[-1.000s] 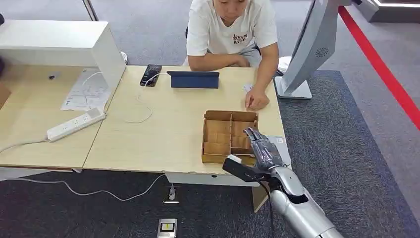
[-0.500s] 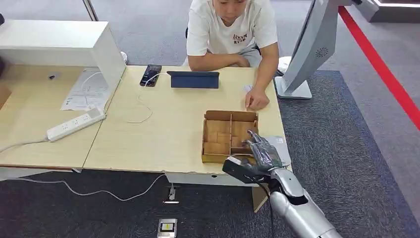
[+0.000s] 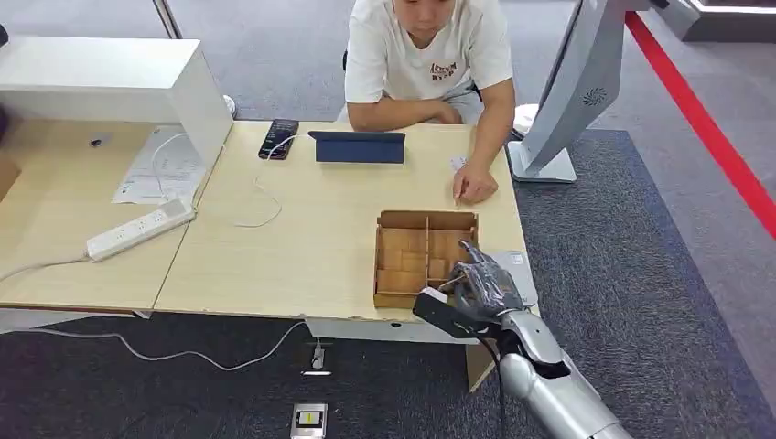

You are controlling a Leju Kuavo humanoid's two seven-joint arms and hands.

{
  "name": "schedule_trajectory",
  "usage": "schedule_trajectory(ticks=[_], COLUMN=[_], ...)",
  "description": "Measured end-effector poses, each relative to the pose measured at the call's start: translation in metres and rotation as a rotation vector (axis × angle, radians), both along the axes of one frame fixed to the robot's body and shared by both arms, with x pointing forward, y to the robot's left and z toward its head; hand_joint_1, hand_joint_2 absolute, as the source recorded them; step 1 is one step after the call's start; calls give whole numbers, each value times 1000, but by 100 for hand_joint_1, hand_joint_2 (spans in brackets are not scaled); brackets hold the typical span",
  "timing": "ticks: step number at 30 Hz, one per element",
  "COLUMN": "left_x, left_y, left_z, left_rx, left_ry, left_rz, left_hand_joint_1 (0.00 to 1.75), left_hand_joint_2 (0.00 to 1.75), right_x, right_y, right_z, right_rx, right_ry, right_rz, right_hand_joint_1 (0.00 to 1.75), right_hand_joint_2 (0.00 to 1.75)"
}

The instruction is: Pass the card to the sensor for recognition and then transmit it.

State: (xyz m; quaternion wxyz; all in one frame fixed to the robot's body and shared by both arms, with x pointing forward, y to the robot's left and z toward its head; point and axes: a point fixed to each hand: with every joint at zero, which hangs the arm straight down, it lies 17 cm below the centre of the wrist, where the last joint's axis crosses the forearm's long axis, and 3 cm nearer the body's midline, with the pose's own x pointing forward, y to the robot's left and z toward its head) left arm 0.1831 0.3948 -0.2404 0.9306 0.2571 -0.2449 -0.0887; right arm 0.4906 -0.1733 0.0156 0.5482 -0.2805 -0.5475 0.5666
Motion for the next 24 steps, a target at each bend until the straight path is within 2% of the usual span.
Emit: schedule_trajectory(ticks=[4, 6, 12, 15, 20, 24], left_x=[1, 3, 5, 8, 17, 22], left_y=[0, 0, 1, 1, 1, 1], left_z=[0, 1, 2, 3, 6, 8], left_rx=[2, 3, 6, 8, 16, 15], left_ry=[-1, -3, -6, -15, -30, -36], left_rz=[-4, -6, -10, -15, -24, -28], left_hand_joint_1=[0, 0, 0, 0, 0, 0], left_hand_joint_2=[175, 175, 175, 175, 175, 175], right_x=[0, 0, 6, 23, 58, 67], right_y=[-1, -2, -1, -6, -31, -50], right_z=[0, 1, 17, 60, 156, 202], right_rx=[6, 8, 64, 157, 250, 287], right_ry=[0, -2, -60, -180, -373, -473], right_rz=[-9, -13, -32, -47, -81, -103], right_hand_joint_1=[159, 175, 175, 175, 175, 175], right_hand_joint_2=[175, 175, 175, 175, 175, 175])
